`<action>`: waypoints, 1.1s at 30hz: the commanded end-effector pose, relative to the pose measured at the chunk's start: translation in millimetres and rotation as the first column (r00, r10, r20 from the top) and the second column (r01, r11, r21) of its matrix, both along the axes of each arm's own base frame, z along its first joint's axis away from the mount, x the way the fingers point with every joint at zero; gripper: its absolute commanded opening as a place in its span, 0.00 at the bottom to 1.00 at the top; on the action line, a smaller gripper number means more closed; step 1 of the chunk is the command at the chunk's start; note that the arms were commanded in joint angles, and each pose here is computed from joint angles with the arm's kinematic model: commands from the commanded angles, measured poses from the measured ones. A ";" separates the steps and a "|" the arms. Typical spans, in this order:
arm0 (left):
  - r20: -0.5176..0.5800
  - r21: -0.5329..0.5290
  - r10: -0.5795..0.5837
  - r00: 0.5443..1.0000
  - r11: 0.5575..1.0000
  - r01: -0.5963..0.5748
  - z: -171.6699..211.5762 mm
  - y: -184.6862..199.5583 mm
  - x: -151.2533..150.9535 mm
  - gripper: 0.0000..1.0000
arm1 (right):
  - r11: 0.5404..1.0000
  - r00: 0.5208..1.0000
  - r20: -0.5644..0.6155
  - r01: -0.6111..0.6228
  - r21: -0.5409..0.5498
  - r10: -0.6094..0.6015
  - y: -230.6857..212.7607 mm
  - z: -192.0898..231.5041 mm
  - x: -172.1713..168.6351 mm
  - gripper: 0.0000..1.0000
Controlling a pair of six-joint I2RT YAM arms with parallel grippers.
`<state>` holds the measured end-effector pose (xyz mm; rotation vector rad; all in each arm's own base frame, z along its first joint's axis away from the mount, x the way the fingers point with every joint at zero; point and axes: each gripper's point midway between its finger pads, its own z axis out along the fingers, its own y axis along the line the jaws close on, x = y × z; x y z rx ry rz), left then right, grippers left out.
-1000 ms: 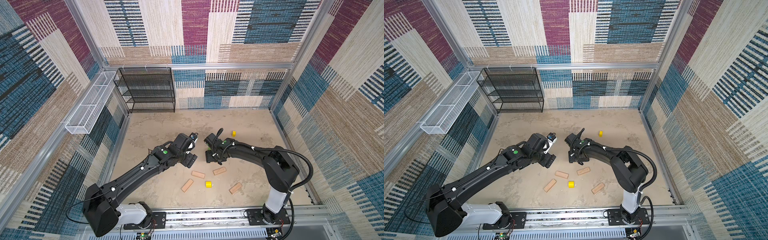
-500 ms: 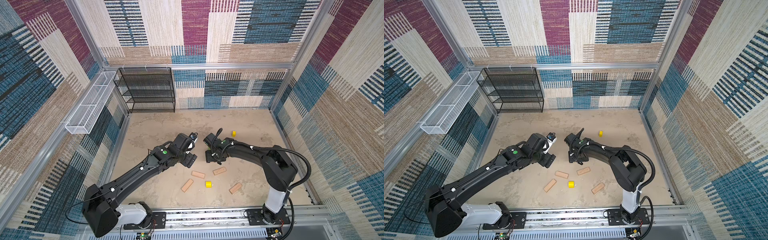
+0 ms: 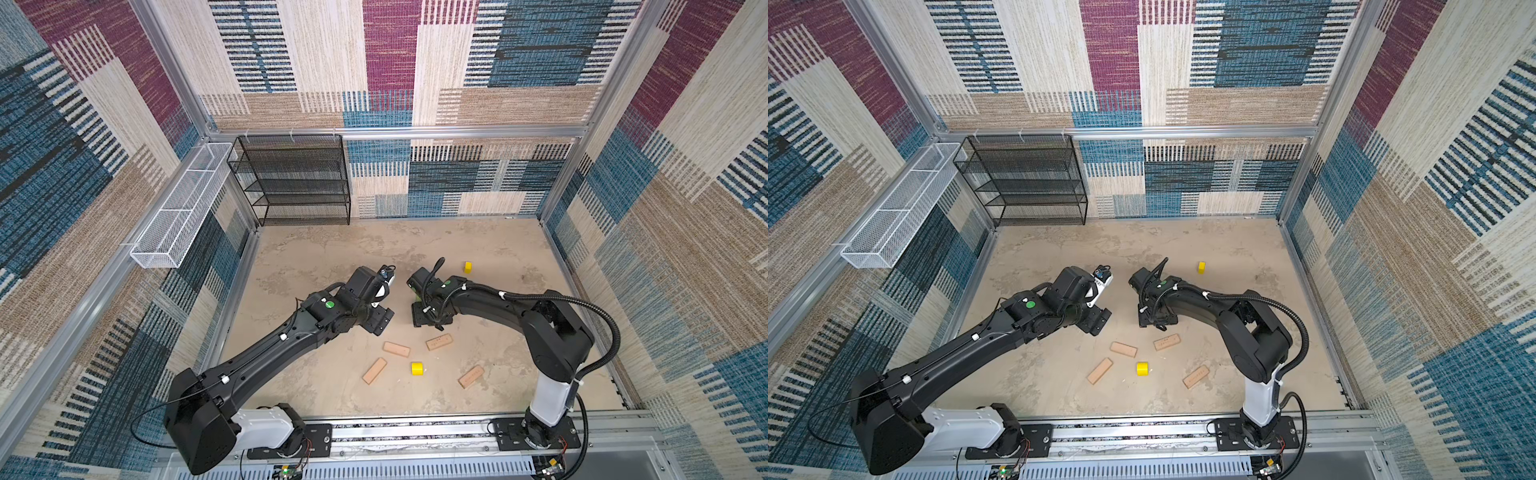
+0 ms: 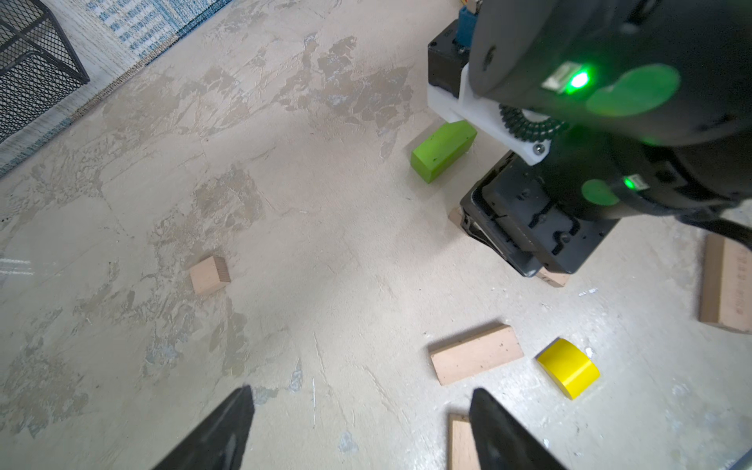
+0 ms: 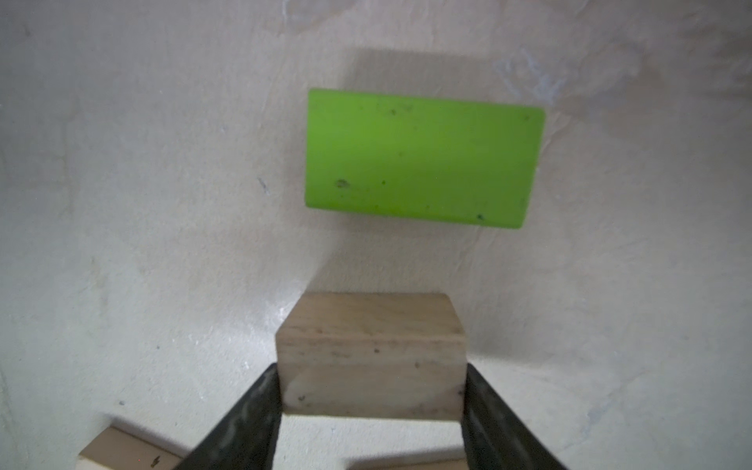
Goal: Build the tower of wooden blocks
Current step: 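Close the right gripper on the wooden block and push it against the lime-green block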
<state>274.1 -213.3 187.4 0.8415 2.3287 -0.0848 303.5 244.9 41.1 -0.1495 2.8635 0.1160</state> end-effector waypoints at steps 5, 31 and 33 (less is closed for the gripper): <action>0.017 0.017 0.009 1.000 1.000 -0.009 2.5 4.7 1.7 0.88 | 1.000 1.000 0.022 0.010 0.016 -0.011 3.5 3.9 5.8 0.64; 0.031 0.030 0.019 0.999 0.999 -0.020 3.5 9.2 2.1 0.88 | 0.998 0.997 0.047 0.054 0.038 -0.056 0.1 3.7 31.8 0.63; 0.032 0.031 0.020 0.999 0.999 -0.021 3.5 9.4 2.2 0.88 | 0.998 0.997 0.050 0.057 0.034 -0.059 -1.2 3.8 32.5 0.63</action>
